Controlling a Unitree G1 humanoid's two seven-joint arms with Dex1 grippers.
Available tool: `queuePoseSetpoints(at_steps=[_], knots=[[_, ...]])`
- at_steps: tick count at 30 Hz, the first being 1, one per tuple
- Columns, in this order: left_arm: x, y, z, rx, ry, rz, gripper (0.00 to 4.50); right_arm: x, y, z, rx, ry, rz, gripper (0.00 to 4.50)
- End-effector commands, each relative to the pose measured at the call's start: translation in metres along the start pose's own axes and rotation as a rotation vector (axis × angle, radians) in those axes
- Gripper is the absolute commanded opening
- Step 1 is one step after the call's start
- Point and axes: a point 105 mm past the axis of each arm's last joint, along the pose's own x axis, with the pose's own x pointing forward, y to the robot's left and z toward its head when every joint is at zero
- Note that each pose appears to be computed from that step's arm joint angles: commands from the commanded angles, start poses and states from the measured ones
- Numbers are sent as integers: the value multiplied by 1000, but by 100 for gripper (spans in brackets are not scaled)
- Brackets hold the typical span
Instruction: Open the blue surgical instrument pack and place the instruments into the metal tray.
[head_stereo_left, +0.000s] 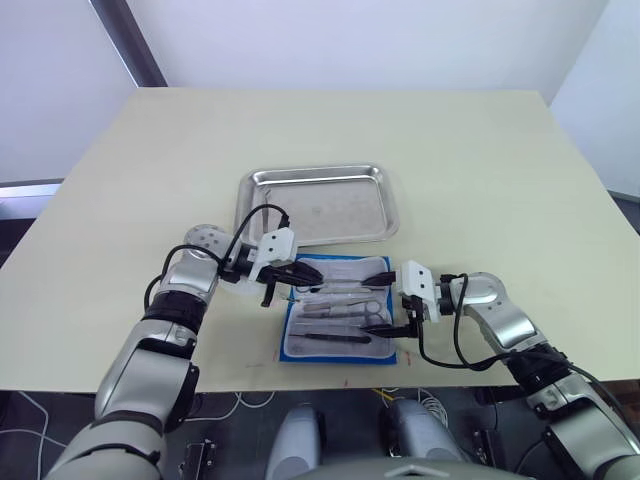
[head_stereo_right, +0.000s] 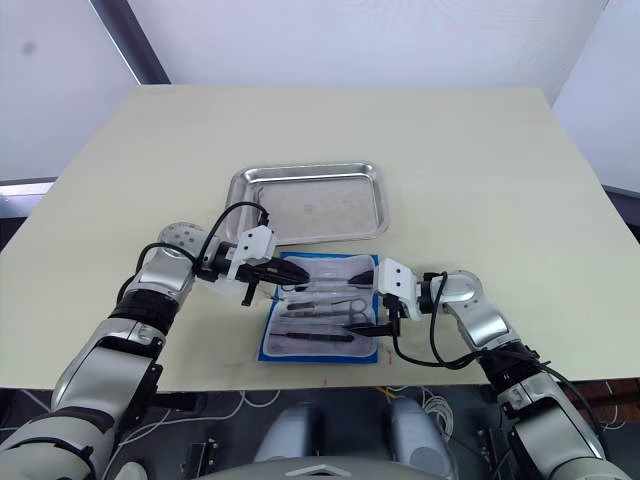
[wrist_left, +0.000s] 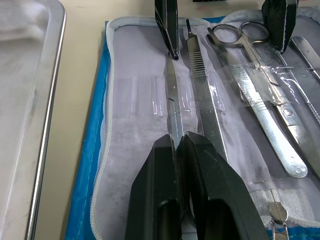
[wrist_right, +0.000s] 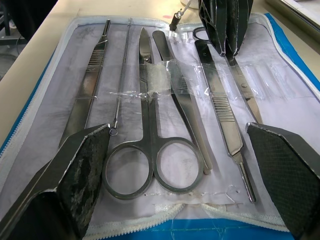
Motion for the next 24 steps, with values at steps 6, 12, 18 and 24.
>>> queuePoseSetpoints(at_steps=[6,12,18,24], knots=[[-10,7,15,26,84,-31,5,-3,20,-61,158,210,2,450],[-14,10,27,12,133,-47,5,-2,20,-61,158,209,3,450],[-18,10,38,-14,173,-55,5,-1,21,-62,161,208,4,450],[-23,9,46,-28,191,-57,5,0,22,-62,162,207,4,450]])
